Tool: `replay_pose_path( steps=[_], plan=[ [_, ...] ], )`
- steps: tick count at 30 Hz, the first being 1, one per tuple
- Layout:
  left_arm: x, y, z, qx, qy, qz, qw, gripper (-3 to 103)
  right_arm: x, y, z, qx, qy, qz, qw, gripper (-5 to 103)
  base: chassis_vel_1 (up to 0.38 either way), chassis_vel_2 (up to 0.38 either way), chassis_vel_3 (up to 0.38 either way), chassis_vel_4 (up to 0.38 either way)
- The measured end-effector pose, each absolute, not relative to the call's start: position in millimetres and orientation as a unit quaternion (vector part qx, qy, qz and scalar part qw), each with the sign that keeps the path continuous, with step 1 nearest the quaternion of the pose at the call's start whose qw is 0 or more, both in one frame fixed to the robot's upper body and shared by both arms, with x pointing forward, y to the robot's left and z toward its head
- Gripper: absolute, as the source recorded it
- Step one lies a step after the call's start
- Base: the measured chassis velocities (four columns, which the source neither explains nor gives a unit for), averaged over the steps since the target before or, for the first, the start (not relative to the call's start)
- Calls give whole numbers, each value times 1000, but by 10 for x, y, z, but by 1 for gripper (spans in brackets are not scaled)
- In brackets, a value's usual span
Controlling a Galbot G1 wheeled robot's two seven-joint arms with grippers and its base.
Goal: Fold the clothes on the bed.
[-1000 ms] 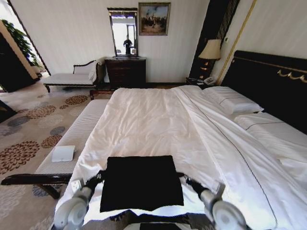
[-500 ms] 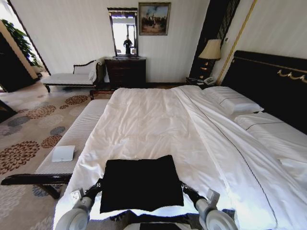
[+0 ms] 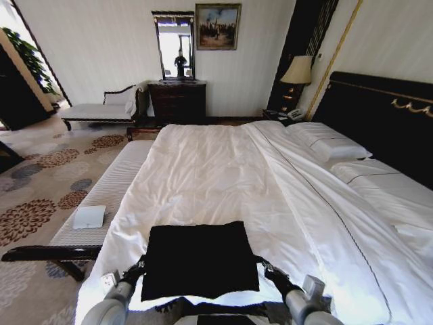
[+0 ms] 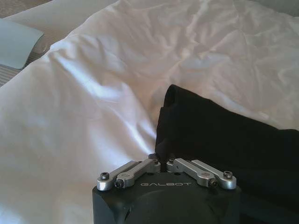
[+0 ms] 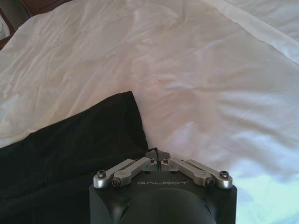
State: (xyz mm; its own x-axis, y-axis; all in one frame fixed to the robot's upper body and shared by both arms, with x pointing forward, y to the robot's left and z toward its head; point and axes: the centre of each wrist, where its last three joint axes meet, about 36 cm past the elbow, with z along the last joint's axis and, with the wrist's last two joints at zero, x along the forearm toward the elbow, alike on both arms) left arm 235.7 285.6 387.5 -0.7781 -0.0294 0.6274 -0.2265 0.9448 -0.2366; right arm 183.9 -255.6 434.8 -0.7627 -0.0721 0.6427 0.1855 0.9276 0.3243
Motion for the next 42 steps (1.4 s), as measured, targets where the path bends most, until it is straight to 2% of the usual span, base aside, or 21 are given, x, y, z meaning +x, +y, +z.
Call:
replay_pose_path(
  steps=[8, 15, 17, 21, 22, 23, 24, 25, 26, 27, 28, 30, 31, 32, 33, 35, 36, 37, 38, 41, 42],
  plan=[
    [2335, 2806, 3970, 55, -933, 156, 320, 0, 1874, -2578, 4278, -36, -921, -182, 342, 0, 0, 0, 0, 0],
    [2230, 2770, 3990, 53, -927, 145, 341, -1, 1892, -2540, 4114, -45, -916, -180, 356, 0, 0, 0, 0, 0],
    [2224, 2770, 3988, 56, -927, 140, 343, 3, 1889, -2528, 4107, -46, -916, -179, 357, -3, 0, 0, 0, 0],
    [2174, 2742, 4054, 66, -931, 85, 350, 16, 1922, -2490, 4152, -58, -918, -175, 351, 19, 0, 0, 0, 0],
    [2174, 2742, 4054, 66, -931, 85, 350, 16, 1922, -2490, 4152, -58, -918, -175, 351, 19, 0, 0, 0, 0],
    [2160, 2721, 4097, 70, -933, 71, 347, 21, 1939, -2479, 4188, -62, -920, -175, 345, 24, 0, 0, 0, 0],
    [2150, 2703, 4144, 73, -935, 60, 341, 26, 1957, -2472, 4226, -66, -921, -176, 341, 24, 0, 0, 0, 0],
    [2142, 2684, 4214, 76, -940, 52, 329, 32, 1989, -2471, 4278, -71, -923, -177, 334, 29, 0, 0, 0, 0],
    [2142, 2674, 4281, 78, -946, 49, 309, 32, 2023, -2476, 4324, -76, -925, -178, 328, 35, 0, 0, 0, 0],
    [2142, 2674, 4281, 78, -946, 49, 309, 32, 2023, -2476, 4324, -76, -925, -178, 328, 35, 0, 0, 0, 0],
    [2159, 2677, 4332, 83, -955, 52, 282, 37, 2069, -2486, 4372, -80, -926, -180, 321, 40, 0, 0, 0, 0],
    [2262, 2714, 4371, 82, -964, 79, 239, 48, 2159, -2511, 4422, -86, -929, -184, 310, 51, 0, 0, 0, 0],
    [2351, 2748, 4353, 75, -966, 105, 225, 54, 2201, -2518, 4433, -88, -930, -186, 305, 51, 0, 0, 0, 0],
    [2466, 2784, 4314, 70, -965, 133, 217, 54, 2252, -2530, 4429, -91, -931, -187, 301, 56, 0, 0, 0, 0],
    [2466, 2784, 4314, 70, -965, 133, 217, 54, 2252, -2530, 4429, -91, -931, -187, 301, 56, 0, 0, 0, 0],
    [2807, 2813, 4159, 70, -956, 192, 212, 64, 2345, -2527, 4406, -95, -932, -190, 295, 67, 0, 0, 0, 0],
    [2900, 2800, 4106, 69, -953, 202, 215, 70, 2367, -2521, 4397, -95, -932, -192, 294, 67, 0, 0, 0, 0],
    [3013, 2779, 4039, 69, -950, 211, 219, 76, 2398, -2514, 4383, -96, -932, -193, 291, 73, 0, 0, 0, 0],
    [3013, 2779, 4039, 69, -950, 211, 219, 76, 2398, -2514, 4383, -96, -932, -193, 291, 73, 0, 0, 0, 0],
    [3291, 2709, 3845, 72, -942, 231, 231, 86, 2529, -2436, 4339, -87, -934, -200, 284, 89, 0, 0, 0, 0],
    [3328, 2704, 3809, 76, -940, 237, 233, 92, 2590, -2405, 4323, -81, -935, -200, 283, 89, 0, 0, 0, 0]
  ],
)
